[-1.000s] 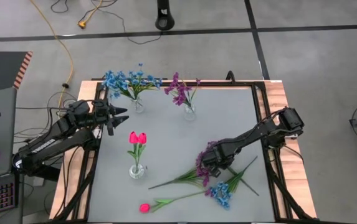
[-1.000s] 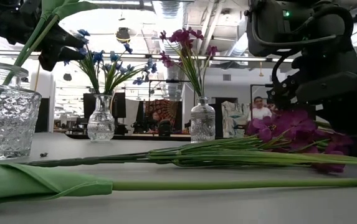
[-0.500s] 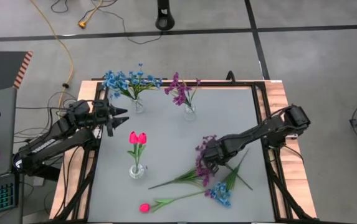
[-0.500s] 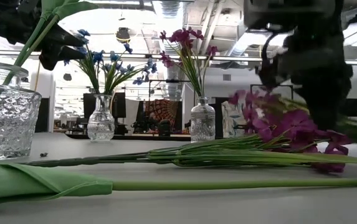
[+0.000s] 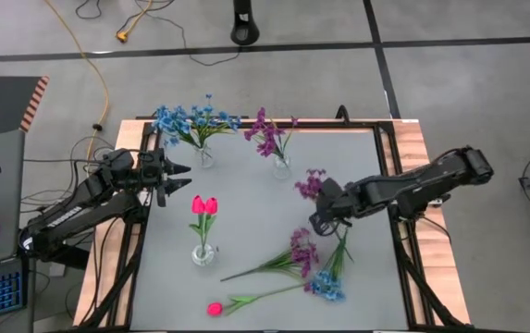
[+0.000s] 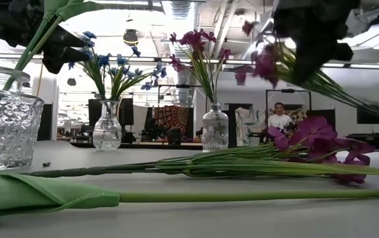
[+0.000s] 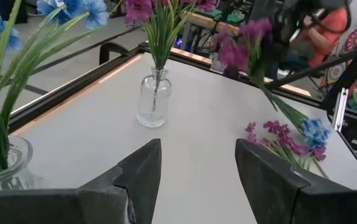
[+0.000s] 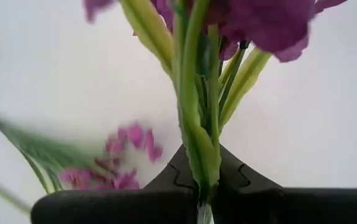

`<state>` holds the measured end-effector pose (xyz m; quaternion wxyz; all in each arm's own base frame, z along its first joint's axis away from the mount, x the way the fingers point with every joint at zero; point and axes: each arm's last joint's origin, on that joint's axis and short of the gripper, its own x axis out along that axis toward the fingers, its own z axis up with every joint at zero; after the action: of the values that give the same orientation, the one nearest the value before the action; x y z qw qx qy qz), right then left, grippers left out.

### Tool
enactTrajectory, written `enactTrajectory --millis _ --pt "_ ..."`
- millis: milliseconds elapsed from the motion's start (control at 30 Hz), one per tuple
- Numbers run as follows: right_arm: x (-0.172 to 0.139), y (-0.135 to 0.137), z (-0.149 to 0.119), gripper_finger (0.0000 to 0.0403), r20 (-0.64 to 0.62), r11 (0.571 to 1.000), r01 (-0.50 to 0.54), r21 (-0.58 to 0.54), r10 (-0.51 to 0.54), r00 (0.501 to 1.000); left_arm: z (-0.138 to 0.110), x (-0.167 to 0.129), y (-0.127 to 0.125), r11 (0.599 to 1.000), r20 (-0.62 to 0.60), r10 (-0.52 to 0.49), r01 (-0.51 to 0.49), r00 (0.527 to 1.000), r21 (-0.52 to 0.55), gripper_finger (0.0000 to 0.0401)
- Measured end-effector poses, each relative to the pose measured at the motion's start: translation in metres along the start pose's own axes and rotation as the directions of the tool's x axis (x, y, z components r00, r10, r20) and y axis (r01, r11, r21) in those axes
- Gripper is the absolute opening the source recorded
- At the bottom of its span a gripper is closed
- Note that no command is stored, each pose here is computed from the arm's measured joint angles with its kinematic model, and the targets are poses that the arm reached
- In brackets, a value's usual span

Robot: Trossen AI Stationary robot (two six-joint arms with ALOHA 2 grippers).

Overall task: Sort flowers into vase by color
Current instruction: Put the right violet flower into the top right transparent vase

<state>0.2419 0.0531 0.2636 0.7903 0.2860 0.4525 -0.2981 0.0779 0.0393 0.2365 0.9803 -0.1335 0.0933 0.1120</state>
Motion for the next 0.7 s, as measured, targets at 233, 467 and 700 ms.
enactTrajectory --millis 233,467,700 --pt "-0.034 -0.01 0.014 0.0042 0.278 0.998 -0.059 -0.023 0.063 0.959 0.0 0.0 0.0 1.0 0.001 0.002 -0.002 1.0 0.0 0.0192" --pt "-0.058 -0.007 0.031 0.0042 0.561 0.993 -0.039 -0.115 0.097 0.822 0.0 0.0 0.0 1.0 0.001 0.003 -0.003 1.0 0.0 0.0192" --pt "-0.072 -0.004 0.051 0.0042 0.725 0.983 0.071 -0.17 0.076 0.684 0.0 0.0 0.0 1.0 0.001 0.004 -0.004 1.0 0.0 0.0192"
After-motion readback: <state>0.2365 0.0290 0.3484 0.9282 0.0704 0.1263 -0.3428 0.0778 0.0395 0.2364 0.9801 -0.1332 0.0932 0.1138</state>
